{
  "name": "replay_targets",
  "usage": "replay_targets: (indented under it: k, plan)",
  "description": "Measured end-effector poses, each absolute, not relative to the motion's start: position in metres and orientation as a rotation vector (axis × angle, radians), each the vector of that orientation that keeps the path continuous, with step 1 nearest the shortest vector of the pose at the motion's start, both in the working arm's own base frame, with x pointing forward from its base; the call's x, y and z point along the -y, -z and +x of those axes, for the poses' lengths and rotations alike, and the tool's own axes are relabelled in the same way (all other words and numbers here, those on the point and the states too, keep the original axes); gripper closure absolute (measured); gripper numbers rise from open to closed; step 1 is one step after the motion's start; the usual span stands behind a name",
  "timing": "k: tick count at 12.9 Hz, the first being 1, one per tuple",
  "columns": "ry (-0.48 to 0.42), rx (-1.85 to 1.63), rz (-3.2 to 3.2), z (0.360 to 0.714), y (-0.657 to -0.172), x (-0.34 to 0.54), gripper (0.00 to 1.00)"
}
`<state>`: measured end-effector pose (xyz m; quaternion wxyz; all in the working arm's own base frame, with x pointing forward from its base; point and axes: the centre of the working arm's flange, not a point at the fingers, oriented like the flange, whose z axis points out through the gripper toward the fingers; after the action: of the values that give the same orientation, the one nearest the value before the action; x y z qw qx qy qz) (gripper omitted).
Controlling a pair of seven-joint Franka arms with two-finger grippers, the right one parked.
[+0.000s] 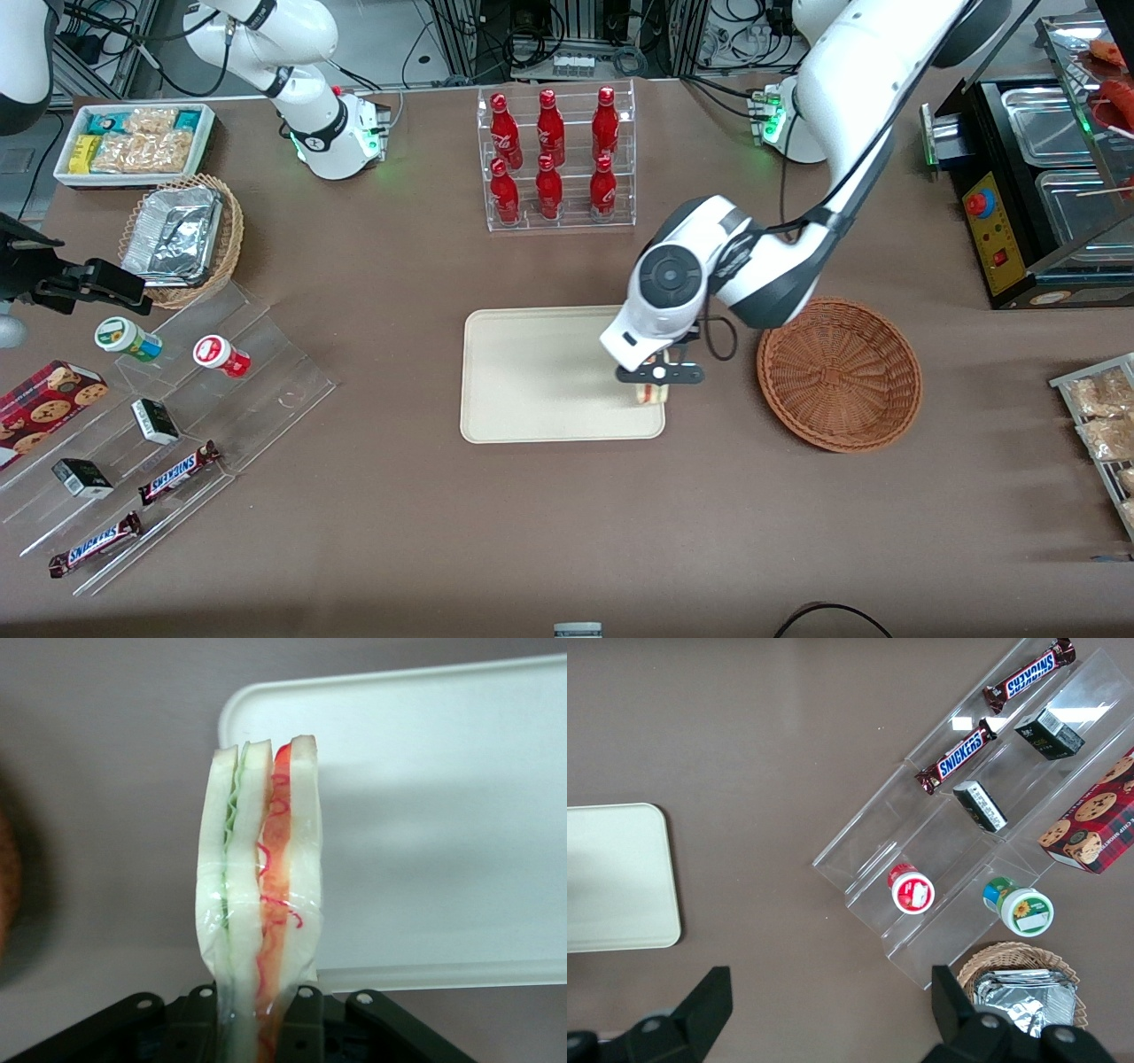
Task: Place sandwich from basket to tray
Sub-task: 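Lower the sandwich onto the tray center and open the left gripper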
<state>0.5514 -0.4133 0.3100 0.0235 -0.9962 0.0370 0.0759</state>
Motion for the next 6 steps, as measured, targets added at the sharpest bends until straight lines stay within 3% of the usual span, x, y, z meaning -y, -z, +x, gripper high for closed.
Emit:
replay_targets:
  k: [6]
  plan:
    - [-0.225,-0.188,-3.061,0.552,-0.272,0.447,0.81]
